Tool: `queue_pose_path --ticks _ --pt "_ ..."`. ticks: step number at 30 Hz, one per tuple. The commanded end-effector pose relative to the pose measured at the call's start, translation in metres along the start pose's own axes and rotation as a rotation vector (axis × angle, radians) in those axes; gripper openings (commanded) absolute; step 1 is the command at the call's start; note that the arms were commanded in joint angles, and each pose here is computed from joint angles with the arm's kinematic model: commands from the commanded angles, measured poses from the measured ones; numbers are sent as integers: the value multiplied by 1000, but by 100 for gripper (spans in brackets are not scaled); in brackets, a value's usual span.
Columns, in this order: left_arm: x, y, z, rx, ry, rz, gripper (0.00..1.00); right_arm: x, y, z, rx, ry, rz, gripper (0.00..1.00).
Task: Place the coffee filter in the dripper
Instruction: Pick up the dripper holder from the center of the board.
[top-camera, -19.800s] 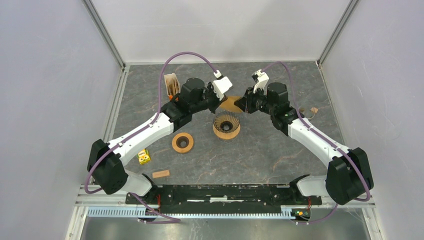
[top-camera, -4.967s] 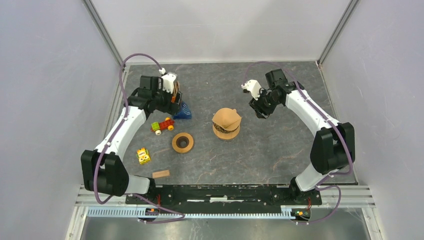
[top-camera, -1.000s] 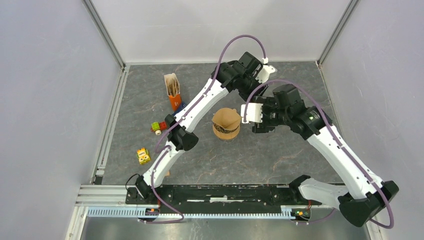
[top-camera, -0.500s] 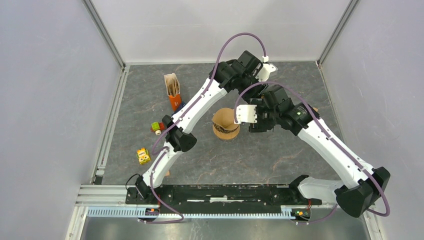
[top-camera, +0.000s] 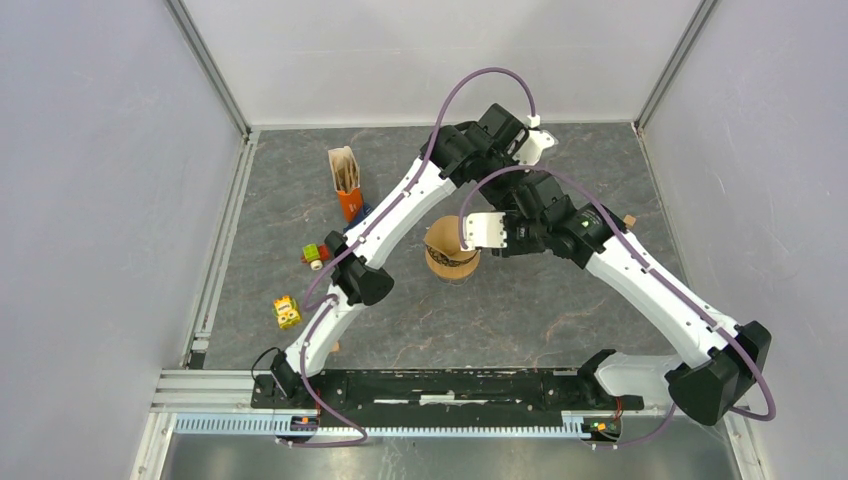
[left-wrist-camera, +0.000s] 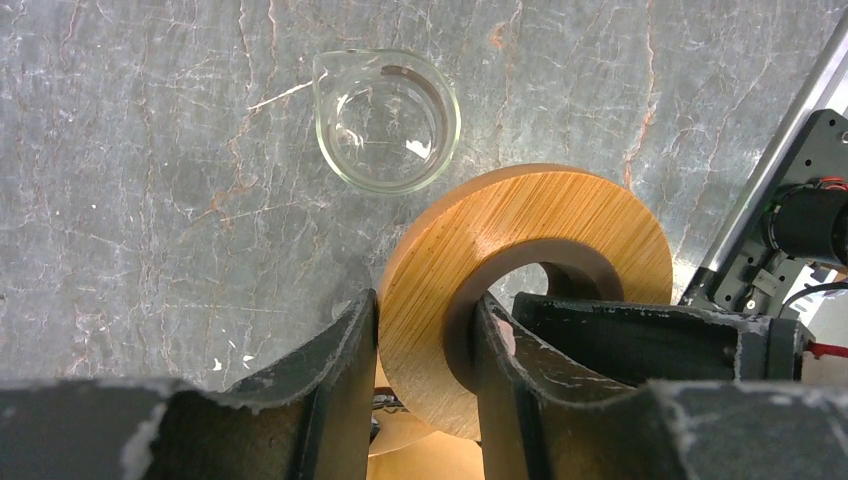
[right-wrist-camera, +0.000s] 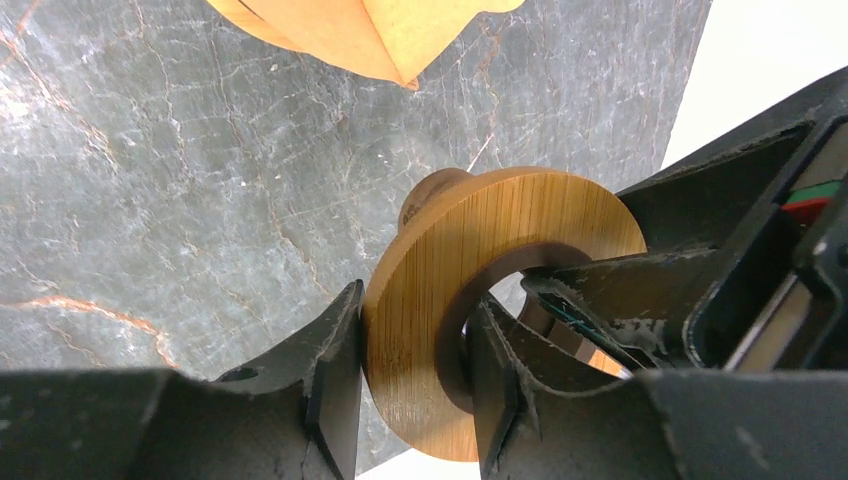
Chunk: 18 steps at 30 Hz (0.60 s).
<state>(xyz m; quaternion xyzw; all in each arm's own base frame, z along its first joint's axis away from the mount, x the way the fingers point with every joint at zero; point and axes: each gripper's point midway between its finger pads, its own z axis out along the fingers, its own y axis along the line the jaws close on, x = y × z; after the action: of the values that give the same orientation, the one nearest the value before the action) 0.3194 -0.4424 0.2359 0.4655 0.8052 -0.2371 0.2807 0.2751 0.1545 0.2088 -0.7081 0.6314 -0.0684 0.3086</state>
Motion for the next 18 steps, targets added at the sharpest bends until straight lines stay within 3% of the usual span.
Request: queue_pose_path --ticks 1,6,11,18 --pt "-28 -6 -37 -20 -110 52 17 0 -4 -7 6 16 9 32" --pt "-31 -6 -42 -25 -122 56 28 4 -4 -6 23 24 16 1" --pt "-37 -3 -52 -35 -149 58 44 5 -1 -10 47 8 19 0" --pt "-40 5 -71 -84 -165 52 59 7 10 -16 63 -26 23 0"
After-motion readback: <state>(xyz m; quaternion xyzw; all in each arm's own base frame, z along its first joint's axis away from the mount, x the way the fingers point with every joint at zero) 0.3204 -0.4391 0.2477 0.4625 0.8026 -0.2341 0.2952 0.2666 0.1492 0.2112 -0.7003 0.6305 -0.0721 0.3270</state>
